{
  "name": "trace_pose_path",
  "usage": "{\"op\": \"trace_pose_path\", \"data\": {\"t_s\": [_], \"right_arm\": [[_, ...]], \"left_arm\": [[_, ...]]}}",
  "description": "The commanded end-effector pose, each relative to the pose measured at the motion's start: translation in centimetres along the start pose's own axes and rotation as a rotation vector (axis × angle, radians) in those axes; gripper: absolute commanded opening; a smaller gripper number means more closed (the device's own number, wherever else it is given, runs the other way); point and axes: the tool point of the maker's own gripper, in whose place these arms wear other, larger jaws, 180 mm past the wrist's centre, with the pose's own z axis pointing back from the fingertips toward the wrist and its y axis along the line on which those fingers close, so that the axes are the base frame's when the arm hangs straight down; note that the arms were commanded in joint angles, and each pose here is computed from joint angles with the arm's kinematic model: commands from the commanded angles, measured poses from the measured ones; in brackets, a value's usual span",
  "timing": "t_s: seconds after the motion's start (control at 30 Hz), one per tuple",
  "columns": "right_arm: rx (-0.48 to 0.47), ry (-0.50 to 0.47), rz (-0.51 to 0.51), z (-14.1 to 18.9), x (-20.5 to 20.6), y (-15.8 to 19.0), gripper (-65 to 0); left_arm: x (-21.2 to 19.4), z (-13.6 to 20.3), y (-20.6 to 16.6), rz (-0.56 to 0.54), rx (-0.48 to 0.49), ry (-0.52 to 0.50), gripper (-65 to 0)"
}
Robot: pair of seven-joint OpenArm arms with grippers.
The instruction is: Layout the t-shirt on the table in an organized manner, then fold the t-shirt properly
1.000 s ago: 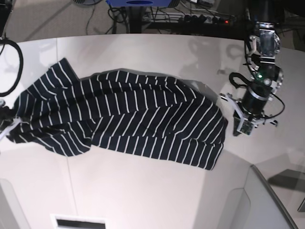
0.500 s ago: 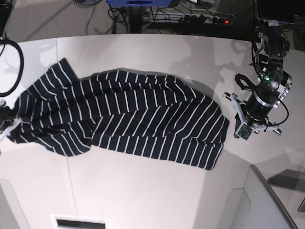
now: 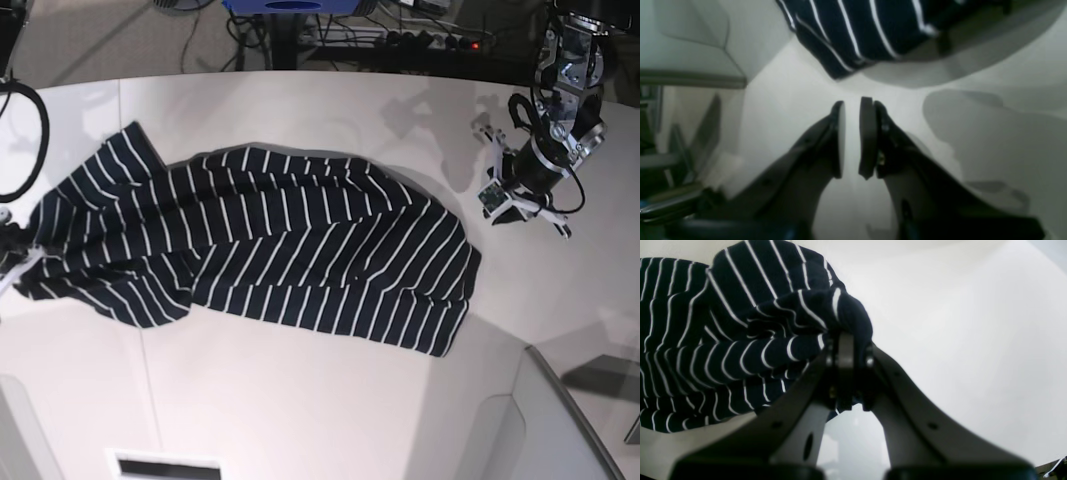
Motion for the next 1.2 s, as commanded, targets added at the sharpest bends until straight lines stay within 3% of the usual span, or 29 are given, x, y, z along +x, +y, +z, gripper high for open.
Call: {"op": "trace_pose_path", "data": {"t_s": [0.0,0.1,0.33,0.4,0.9,1.03,1.1,1.17], "right_arm": [[-0.019,-0.059,0.009,0.6,1.8,-0.8,-65.0],[-0.019,-0.059,0.009,0.6,1.8,-0.8,-65.0],[-0.018,-0.059,0.008,0.6,1.8,-0.7,-65.0],[-0.018,-0.059,0.008,0.6,1.8,-0.7,-65.0],[-0.018,-0.059,0.008,0.6,1.8,-0.7,-65.0],[-0.018,-0.059,0.008,0.6,1.8,-0.7,-65.0],[-0.017,-0.058,0.007,0.6,1.8,-0.7,-65.0],[-0.017,-0.058,0.007,0.6,1.8,-0.7,-65.0]], "left_arm": [[1.0,0.3,2.0,-0.012,0.053,-0.041,-56.4],[0.9,0.3,2.0,-0.015,0.053,-0.039,-48.1],[0.9,0.2,2.0,-0.034,0.044,-0.039,-15.6],[0.8,0.2,2.2,-0.036,0.046,-0.038,-10.5],[2.0,-5.0,0.2,-0.064,-0.066,-0.031,-12.5],[3.4,-6.6,1.3,-0.032,-0.048,-0.048,-21.9],[4.2,-7.1,1.5,-0.019,-0.042,-0.058,-30.8],[4.6,-7.1,1.4,-0.016,-0.045,-0.068,-43.8]]}}
